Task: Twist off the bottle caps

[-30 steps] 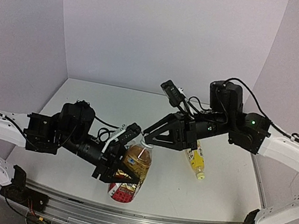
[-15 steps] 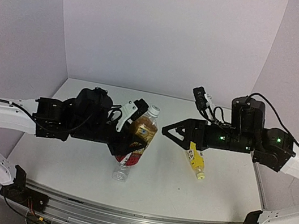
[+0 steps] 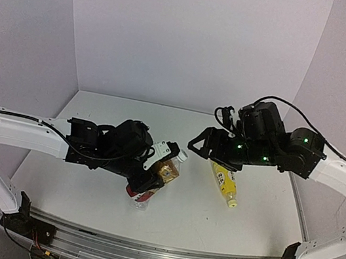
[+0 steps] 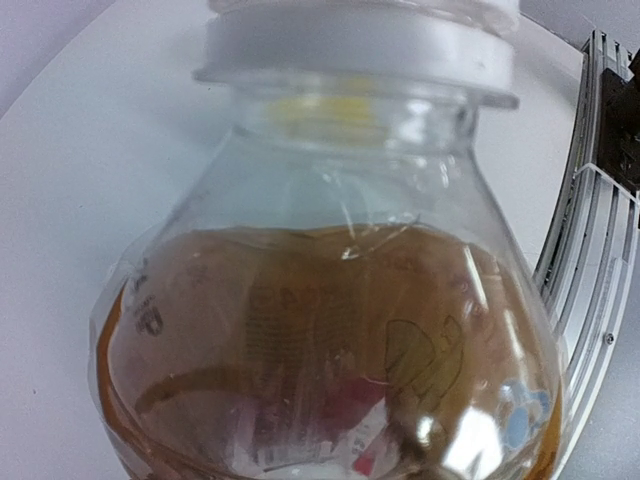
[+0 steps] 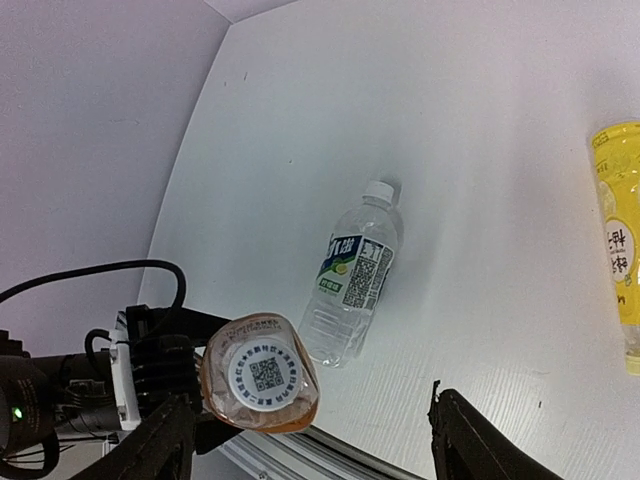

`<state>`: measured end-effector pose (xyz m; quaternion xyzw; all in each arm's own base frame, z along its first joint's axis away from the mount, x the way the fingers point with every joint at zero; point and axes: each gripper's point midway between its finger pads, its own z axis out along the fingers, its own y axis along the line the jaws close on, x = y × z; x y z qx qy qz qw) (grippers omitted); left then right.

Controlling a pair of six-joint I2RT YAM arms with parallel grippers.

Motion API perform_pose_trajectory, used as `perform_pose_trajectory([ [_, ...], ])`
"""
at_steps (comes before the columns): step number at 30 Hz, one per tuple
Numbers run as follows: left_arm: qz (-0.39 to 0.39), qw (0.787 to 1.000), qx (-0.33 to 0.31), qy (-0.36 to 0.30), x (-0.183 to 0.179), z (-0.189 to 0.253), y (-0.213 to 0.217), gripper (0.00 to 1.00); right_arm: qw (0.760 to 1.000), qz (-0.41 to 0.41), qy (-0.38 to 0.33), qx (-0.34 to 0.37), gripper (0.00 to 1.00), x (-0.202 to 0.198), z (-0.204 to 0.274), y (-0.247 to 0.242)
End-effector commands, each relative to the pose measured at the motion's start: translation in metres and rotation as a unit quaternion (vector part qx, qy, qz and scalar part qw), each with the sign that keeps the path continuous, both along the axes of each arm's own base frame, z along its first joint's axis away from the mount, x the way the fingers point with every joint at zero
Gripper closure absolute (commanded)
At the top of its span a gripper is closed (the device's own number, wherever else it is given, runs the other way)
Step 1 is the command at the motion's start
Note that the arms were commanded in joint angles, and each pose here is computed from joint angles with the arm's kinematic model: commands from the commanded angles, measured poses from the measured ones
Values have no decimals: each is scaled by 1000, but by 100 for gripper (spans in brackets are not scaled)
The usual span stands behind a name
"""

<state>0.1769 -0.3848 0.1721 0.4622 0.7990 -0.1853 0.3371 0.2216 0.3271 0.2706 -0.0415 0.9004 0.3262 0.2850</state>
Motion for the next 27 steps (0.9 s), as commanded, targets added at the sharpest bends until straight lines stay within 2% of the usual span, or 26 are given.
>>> perform_pose_trajectory([
  [1, -16, 999, -31, -13, 0, 28, -10, 89, 999, -4, 42, 15, 24, 0, 0, 13],
  [13, -27, 998, -56, -16, -5, 39, -9, 87, 995, 6, 95, 27, 34, -1, -12, 30],
  [19, -18, 999, -48, -17, -1, 35, -10, 88, 994, 19, 107, 28, 55, -3, -16, 36],
  [24, -6, 998, -54, -19, 3, 39, -13, 91, 992, 30, 115, 31, 63, -5, -16, 39],
  [27, -9, 998, -64, -20, 2, 44, -14, 91, 993, 36, 109, 28, 81, -5, -16, 38],
])
